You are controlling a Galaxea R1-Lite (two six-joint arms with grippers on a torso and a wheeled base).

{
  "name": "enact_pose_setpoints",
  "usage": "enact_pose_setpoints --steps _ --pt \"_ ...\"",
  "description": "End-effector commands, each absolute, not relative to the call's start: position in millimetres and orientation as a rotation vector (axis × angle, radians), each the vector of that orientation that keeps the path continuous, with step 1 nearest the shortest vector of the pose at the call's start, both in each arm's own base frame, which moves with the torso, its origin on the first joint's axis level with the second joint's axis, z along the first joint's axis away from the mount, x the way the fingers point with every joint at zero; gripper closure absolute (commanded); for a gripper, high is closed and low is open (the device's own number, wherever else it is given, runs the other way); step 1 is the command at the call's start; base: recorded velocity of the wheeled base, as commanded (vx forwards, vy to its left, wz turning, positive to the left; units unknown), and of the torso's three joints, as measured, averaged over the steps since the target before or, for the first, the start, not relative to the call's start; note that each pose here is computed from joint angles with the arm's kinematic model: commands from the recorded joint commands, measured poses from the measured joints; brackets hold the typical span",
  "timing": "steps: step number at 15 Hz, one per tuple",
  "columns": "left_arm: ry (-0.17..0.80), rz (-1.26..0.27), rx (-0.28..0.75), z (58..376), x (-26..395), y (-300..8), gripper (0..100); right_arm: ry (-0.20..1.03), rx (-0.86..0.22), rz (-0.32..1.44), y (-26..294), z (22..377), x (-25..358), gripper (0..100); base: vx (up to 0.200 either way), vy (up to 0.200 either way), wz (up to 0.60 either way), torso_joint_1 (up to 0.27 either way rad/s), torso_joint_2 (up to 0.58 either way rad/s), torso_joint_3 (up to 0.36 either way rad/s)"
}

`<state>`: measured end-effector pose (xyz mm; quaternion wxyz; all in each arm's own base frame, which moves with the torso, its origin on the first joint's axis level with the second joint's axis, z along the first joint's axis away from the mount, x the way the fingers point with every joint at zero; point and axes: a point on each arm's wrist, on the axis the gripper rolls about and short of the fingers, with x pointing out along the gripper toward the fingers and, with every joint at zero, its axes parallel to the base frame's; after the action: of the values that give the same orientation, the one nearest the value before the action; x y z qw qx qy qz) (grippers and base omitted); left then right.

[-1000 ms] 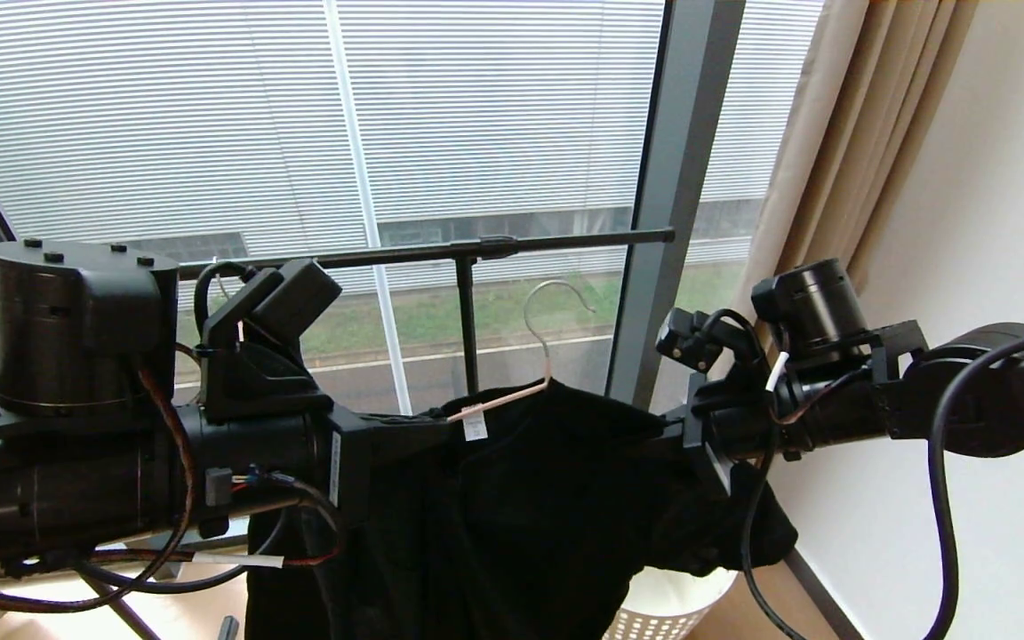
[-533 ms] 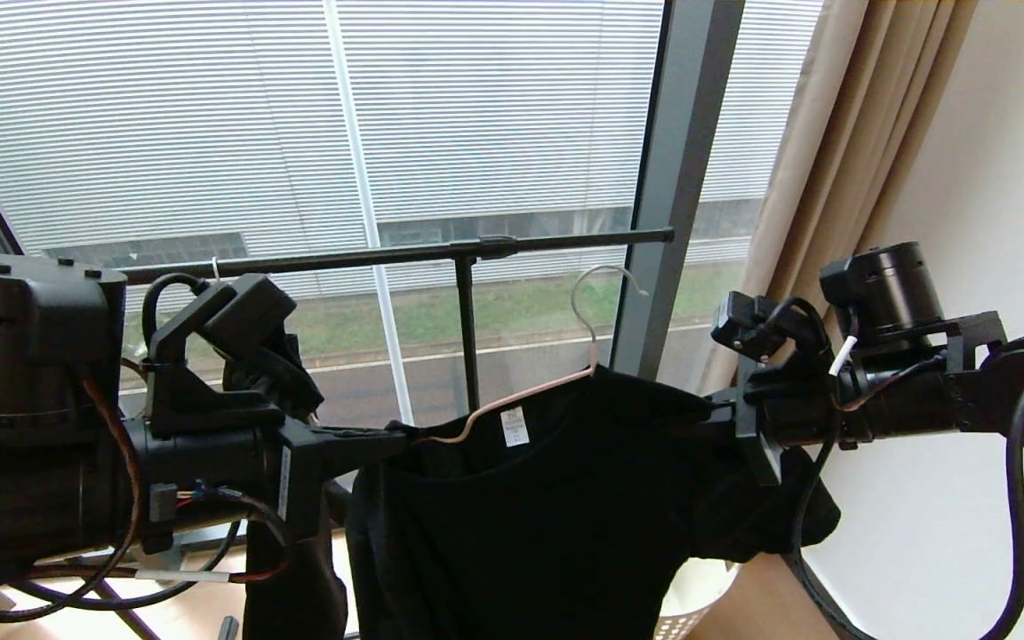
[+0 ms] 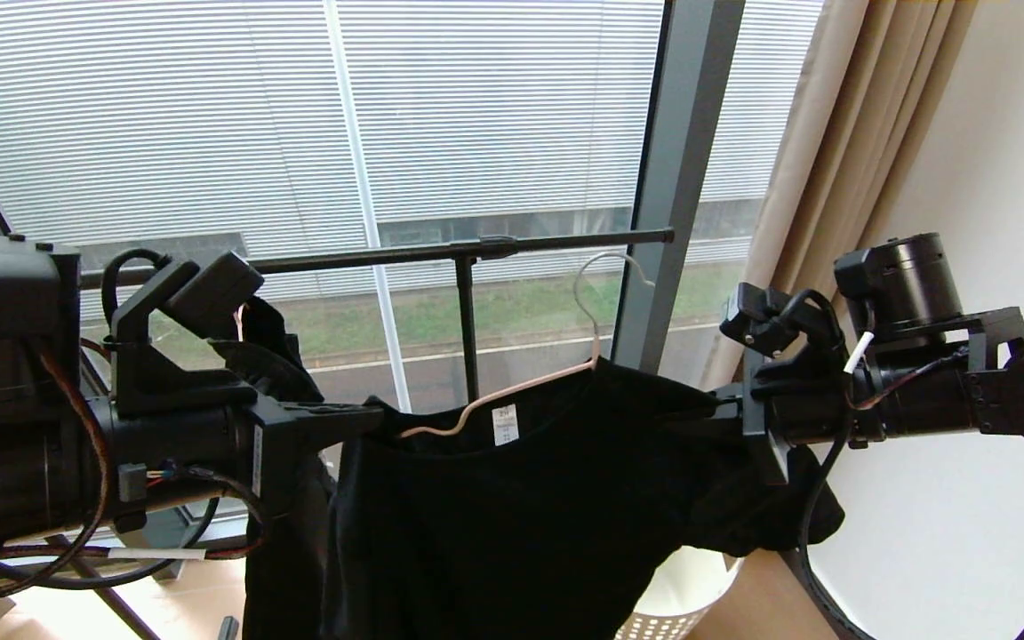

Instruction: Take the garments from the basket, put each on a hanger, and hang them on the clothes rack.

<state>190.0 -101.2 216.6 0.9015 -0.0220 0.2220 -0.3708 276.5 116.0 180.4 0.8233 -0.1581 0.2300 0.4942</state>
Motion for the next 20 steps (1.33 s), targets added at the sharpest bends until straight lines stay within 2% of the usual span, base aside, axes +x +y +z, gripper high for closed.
enact_pose_setpoints --steps 1,6,11,13,20 --pt "0.457 -0.772 -0.044 218 192 -104 100 0.502 -0.306 1.063 121 180 277 100 0.000 0.000 0.00 0.000 0.00 0.000" --pt "0.460 -0.772 -0.044 217 193 -104 100 0.442 -0.213 1.132 125 181 279 100 0.000 0.000 0.00 0.000 0.00 0.000" --pt "0.442 -0.786 -0.043 222 192 -107 100 0.478 -0.216 1.140 127 170 280 100 0.000 0.000 0.00 0.000 0.00 0.000" --pt "0.430 -0.815 -0.039 226 190 -113 100 0.505 -0.223 1.174 140 161 279 100 0.000 0.000 0.00 0.000 0.00 0.000" --pt "0.397 -0.850 -0.036 237 189 -120 100 0.580 -0.258 1.189 156 139 277 100 0.000 0.000 0.00 0.000 0.00 0.000"
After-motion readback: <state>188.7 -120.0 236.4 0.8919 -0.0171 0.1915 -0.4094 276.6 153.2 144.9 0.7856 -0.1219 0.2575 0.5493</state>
